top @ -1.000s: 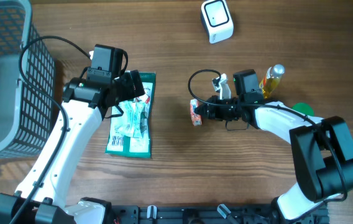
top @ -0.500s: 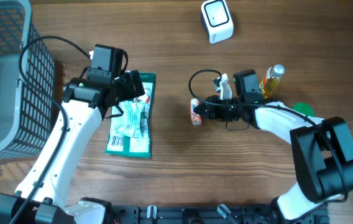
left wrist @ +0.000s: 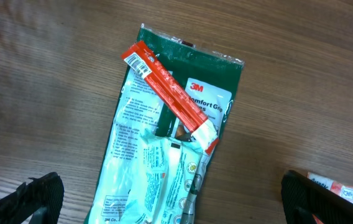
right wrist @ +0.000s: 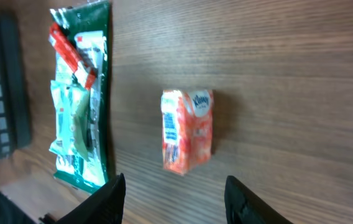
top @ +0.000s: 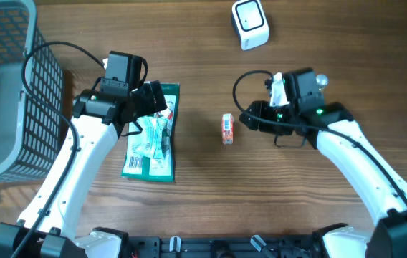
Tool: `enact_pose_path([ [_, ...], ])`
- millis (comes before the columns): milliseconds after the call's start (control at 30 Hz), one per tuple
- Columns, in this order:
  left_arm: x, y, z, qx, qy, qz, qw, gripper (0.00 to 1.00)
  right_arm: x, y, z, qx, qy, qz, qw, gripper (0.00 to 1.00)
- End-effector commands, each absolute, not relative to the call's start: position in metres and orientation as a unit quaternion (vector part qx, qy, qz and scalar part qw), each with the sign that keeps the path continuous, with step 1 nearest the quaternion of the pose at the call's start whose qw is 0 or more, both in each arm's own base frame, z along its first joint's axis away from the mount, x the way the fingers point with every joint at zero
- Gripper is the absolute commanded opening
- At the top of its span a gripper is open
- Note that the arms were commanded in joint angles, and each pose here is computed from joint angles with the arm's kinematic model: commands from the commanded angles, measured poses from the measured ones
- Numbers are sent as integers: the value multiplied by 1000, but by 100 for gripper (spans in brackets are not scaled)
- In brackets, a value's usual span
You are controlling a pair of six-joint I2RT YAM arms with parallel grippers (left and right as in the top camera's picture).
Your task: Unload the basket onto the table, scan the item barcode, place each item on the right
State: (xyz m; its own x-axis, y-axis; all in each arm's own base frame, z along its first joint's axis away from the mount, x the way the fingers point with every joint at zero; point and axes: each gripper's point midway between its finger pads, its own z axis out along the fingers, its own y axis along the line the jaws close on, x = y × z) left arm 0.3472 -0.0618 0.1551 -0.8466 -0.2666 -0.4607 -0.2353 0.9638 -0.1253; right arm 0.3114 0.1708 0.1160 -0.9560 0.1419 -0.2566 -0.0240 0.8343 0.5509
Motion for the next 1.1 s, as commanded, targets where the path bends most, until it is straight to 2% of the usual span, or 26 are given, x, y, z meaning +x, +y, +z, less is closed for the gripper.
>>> enact_pose_path([
  [0, 351, -59, 162, -130, 958, -28, 255, 100, 320, 171, 156, 7, 959, 206, 193, 52],
  [33, 351, -59, 162, -130, 958, -28, 255, 100, 318, 172, 164, 4, 963, 180, 200, 52],
  [167, 351, -59, 162, -130, 958, -28, 255, 100, 302, 186, 180, -11, 969, 94, 229, 68],
  [233, 351, -59, 162, -130, 958, -28, 255, 100, 293, 203, 170, -28, 971, 84, 221, 100],
  [567, 351, -59, 162, -130, 958, -28, 255, 100, 310, 234, 91, -54, 982, 39, 174, 100],
  [767, 351, -59, 162, -130, 958, -28, 255, 100, 319, 231, 44, -48, 988, 9, 144, 80],
  [967, 351, -59, 162, -130, 958, -28, 255, 100, 325, 221, 14, -32, 992, -10, 120, 75],
  [1067, 351, -59, 162, -130, 958, -28, 255, 100, 322, 225, 2, -34, 994, -3, 105, 66],
])
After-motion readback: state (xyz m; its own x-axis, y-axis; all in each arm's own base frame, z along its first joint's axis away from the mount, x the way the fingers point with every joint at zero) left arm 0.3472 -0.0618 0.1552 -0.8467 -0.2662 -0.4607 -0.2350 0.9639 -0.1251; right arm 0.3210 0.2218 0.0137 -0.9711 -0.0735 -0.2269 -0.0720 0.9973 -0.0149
